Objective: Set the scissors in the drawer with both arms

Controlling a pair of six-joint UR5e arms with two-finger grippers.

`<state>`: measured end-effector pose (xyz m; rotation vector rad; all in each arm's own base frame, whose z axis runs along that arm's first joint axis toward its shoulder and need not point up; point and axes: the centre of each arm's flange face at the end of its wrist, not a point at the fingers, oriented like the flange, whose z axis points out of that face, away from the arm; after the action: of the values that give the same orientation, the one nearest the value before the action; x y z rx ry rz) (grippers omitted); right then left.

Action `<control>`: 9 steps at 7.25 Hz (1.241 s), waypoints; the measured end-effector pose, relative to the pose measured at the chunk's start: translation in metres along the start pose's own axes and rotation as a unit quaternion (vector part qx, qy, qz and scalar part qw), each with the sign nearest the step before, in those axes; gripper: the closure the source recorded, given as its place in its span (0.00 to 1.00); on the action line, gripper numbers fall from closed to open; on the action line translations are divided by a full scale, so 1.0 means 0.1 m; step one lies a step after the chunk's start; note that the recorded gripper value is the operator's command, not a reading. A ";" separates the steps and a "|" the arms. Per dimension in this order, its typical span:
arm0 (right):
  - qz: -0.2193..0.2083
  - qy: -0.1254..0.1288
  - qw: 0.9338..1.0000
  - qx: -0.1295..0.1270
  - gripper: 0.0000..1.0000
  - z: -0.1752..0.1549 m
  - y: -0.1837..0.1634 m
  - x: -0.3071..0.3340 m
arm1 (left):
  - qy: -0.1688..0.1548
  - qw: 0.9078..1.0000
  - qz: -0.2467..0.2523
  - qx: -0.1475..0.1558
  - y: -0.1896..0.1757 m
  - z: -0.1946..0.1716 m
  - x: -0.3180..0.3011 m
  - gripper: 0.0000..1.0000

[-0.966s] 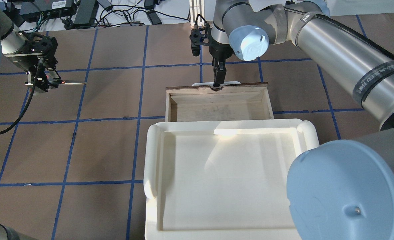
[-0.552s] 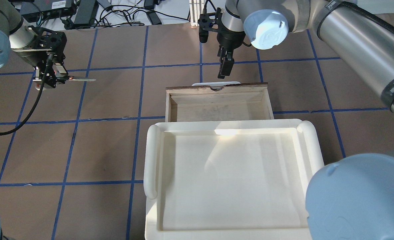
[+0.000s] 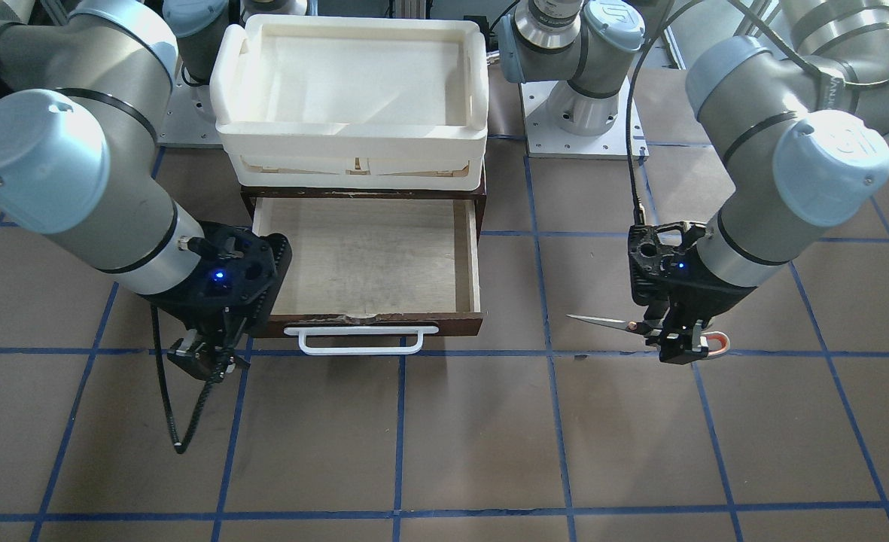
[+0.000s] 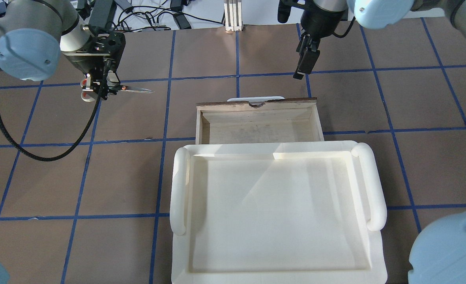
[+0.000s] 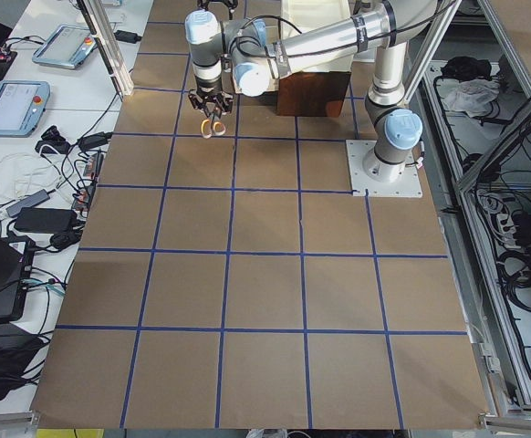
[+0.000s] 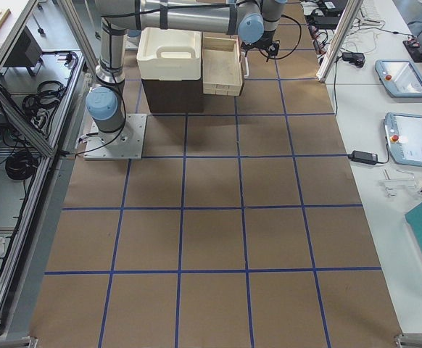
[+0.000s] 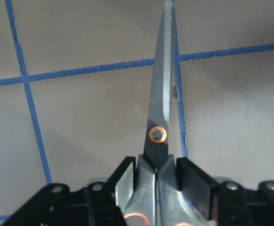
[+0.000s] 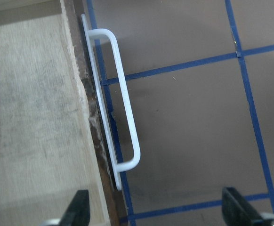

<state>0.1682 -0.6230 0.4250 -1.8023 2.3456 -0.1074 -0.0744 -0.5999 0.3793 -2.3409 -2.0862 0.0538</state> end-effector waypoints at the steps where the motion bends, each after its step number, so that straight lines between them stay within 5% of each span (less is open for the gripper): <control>1: 0.040 0.000 0.999 -0.007 0.00 -0.17 0.14 -0.08 | -0.003 1.000 0.001 0.000 -0.33 -0.03 0.03 1.00; 3: 0.152 0.015 0.988 -0.029 0.00 -0.38 0.25 -0.21 | -0.010 1.000 0.018 0.000 -1.02 -0.13 0.15 1.00; 5: 0.245 0.034 0.968 -0.035 0.00 -0.54 0.27 -0.33 | -0.007 1.000 0.015 -0.001 -1.57 -0.11 0.31 1.00; 9: 0.400 0.059 0.914 -0.040 0.00 -0.67 0.32 -0.43 | 0.004 0.999 0.034 0.010 -2.37 0.04 0.57 1.00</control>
<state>0.1362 -0.5773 0.4897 -0.7419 2.9987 -0.0031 -0.3038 -0.5160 0.3807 -2.3963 -1.9927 0.0643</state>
